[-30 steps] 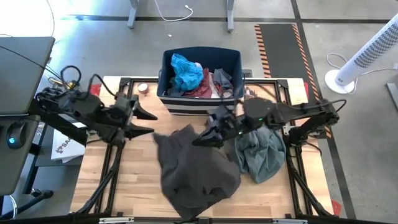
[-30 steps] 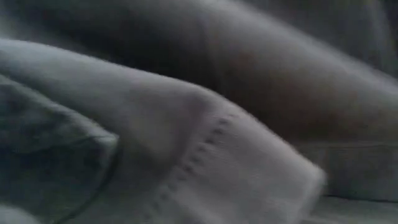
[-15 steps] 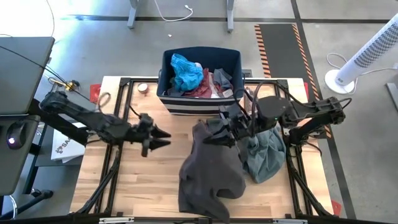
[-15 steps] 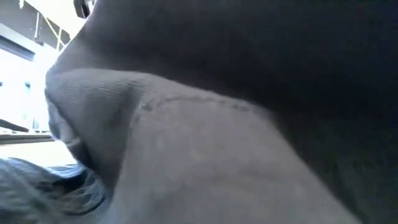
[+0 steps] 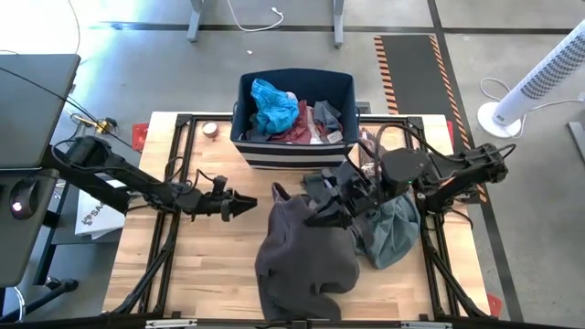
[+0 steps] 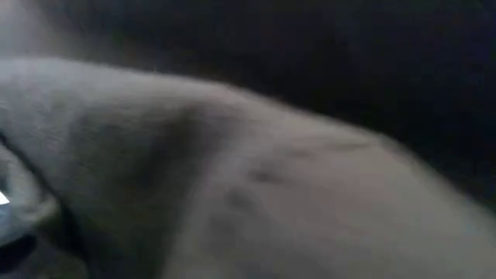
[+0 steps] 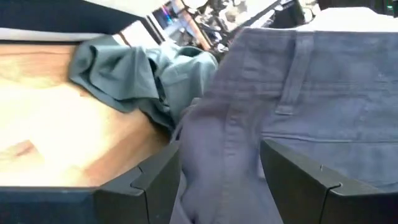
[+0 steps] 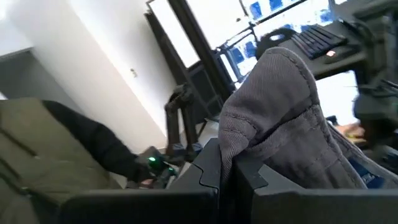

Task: Sort clothes
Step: Fold the dark grey short

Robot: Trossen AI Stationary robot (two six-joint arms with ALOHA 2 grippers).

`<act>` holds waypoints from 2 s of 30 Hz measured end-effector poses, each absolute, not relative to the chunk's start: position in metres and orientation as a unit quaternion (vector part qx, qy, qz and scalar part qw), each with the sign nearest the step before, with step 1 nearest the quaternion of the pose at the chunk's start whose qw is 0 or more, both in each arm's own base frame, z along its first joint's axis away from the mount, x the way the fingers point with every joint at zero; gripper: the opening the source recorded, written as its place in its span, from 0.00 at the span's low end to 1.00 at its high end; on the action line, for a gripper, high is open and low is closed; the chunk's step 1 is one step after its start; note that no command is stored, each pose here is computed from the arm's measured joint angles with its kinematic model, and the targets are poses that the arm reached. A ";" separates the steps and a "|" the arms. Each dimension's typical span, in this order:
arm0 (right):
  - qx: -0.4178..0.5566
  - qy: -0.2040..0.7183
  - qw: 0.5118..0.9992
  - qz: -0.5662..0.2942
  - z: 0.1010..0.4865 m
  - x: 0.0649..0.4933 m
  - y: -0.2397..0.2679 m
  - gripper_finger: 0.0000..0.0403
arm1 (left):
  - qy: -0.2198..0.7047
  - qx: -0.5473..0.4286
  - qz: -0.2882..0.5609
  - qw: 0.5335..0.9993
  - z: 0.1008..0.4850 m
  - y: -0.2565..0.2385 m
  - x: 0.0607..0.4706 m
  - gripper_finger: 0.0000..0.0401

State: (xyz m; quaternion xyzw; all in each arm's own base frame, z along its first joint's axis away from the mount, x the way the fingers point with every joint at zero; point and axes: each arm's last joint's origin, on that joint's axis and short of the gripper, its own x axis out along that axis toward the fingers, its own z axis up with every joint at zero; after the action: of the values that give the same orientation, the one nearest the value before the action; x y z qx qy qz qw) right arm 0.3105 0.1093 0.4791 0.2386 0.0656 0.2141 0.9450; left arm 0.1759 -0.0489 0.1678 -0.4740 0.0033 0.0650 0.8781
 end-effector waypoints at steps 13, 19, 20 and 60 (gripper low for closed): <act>0.258 -0.006 0.931 0.257 0.495 0.304 0.124 0.00 | -0.004 -0.445 -0.037 0.895 0.171 -0.039 0.221 0.53; 0.267 -0.002 0.929 0.257 0.495 0.304 0.124 0.00 | -0.003 -0.438 -0.094 0.894 0.175 -0.040 0.255 0.53; 0.267 -0.002 0.929 0.257 0.495 0.304 0.124 0.00 | -0.004 -0.437 -0.105 0.893 0.175 -0.041 0.260 0.53; 0.204 0.018 0.978 -0.045 0.507 0.227 0.112 0.00 | -0.266 -0.266 -0.257 0.891 0.361 -0.069 0.186 0.00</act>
State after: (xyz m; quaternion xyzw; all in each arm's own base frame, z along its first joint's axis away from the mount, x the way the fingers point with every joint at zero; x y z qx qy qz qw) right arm 0.2272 0.1124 0.5074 0.2043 0.0184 -0.0445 0.9777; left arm 0.1865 -0.0691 0.3606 -0.2656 -0.2655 -0.2567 0.8905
